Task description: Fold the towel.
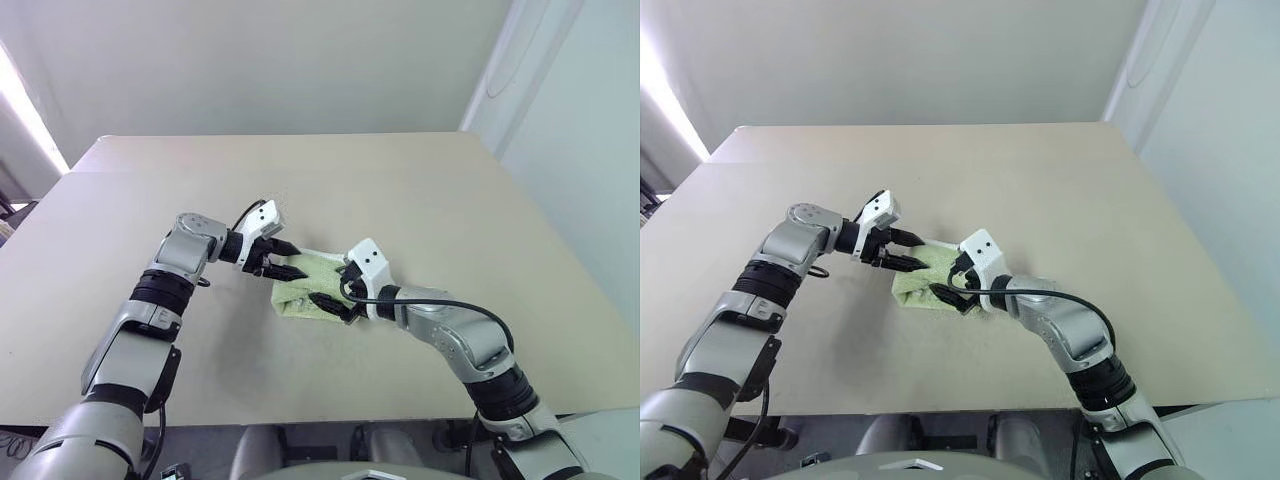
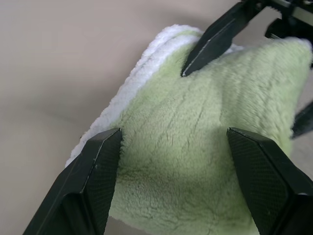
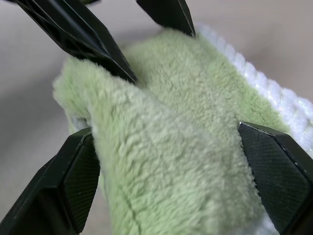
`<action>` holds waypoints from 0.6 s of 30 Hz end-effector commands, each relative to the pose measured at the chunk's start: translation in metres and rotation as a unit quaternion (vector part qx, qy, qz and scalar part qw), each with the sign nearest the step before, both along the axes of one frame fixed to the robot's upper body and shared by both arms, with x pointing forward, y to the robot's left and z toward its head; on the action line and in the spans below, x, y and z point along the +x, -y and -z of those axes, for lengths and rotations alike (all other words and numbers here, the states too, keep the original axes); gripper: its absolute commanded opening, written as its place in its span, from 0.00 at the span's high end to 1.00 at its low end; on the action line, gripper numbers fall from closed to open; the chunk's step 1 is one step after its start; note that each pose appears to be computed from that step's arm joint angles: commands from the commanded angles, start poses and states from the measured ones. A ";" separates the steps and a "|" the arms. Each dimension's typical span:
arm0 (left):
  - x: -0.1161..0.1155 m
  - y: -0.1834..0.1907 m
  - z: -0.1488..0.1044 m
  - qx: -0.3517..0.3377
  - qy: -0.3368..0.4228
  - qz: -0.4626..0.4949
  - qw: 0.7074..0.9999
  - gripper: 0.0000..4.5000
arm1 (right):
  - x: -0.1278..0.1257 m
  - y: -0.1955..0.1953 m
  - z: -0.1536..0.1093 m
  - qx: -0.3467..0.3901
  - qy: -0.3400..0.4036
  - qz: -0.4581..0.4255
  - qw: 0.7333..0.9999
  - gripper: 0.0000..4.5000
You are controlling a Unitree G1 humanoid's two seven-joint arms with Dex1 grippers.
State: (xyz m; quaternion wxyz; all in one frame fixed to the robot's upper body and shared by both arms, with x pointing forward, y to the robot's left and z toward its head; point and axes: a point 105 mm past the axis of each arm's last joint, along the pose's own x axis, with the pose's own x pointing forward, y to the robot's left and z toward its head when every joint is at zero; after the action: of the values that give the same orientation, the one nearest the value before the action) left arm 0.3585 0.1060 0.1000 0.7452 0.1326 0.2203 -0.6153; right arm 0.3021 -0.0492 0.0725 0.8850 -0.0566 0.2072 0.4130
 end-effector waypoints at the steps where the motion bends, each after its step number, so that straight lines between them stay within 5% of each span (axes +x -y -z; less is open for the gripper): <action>1: -0.001 0.006 -0.009 -0.008 0.031 0.015 0.999 0.20 | -0.007 -0.006 0.002 -0.029 0.025 -0.027 0.999 0.00; 9: -0.016 0.015 0.002 -0.001 0.039 0.048 0.998 0.20 | -0.008 -0.007 -0.002 -0.026 0.042 -0.041 0.998 0.00; 18: -0.021 0.013 0.010 0.024 0.059 0.055 0.996 0.20 | -0.013 0.005 -0.068 0.153 0.054 -0.060 0.985 0.00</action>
State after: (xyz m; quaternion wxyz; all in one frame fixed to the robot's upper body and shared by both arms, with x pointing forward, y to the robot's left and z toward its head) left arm 0.3378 0.0943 0.0856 0.7205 0.1838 0.1931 -0.6401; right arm 0.2957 -0.0551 0.1188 0.8752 0.0309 0.1304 0.4648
